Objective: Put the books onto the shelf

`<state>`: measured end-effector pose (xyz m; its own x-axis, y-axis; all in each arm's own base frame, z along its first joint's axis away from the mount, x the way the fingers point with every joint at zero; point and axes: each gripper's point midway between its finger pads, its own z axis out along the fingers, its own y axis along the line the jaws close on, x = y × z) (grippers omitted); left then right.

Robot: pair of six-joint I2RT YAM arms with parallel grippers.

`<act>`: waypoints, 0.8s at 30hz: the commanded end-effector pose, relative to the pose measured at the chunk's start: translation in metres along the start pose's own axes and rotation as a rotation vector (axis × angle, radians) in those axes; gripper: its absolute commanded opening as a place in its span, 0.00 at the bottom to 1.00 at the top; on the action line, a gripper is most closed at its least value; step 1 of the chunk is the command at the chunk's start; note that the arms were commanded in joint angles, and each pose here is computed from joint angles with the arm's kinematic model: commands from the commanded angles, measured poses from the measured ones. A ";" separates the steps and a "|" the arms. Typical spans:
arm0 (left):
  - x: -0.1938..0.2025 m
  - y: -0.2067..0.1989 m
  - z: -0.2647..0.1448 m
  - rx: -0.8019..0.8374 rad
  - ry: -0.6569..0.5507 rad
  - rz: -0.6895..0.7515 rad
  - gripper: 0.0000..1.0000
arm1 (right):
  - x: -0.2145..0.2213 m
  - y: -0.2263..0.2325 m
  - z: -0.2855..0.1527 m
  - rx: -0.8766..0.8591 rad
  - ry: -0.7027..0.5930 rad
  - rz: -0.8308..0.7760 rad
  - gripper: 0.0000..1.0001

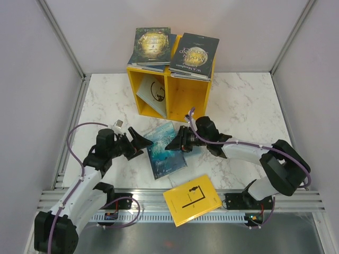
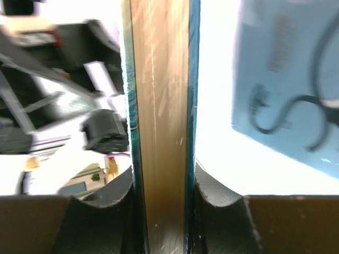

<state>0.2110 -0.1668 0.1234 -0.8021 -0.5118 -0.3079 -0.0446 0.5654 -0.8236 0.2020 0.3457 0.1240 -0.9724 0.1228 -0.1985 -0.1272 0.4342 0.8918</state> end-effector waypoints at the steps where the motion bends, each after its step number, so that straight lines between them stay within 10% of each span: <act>1: 0.009 -0.011 -0.008 0.083 0.036 0.056 1.00 | -0.028 0.102 -0.025 -0.279 -0.088 -0.100 0.00; 10: -0.003 -0.087 -0.037 0.432 -0.024 0.041 0.97 | -0.017 0.161 -0.066 -0.556 -0.079 -0.060 0.00; 15: 0.006 -0.125 -0.059 0.657 0.056 0.073 0.77 | -0.007 0.169 -0.075 -0.587 -0.069 -0.079 0.00; 22: 0.020 -0.155 -0.085 0.757 0.168 0.231 0.08 | -0.008 0.170 -0.070 -0.594 -0.084 -0.075 0.00; 24: 0.024 -0.156 -0.088 0.757 0.182 0.256 0.02 | -0.010 0.173 -0.066 -0.596 -0.081 -0.081 0.00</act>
<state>0.1803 -0.2050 0.2594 -0.8454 -0.4231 -0.3260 0.3273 0.0720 -0.9422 0.1802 0.3560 0.2571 -0.9586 0.1667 -0.2309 -0.2329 0.0074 0.9725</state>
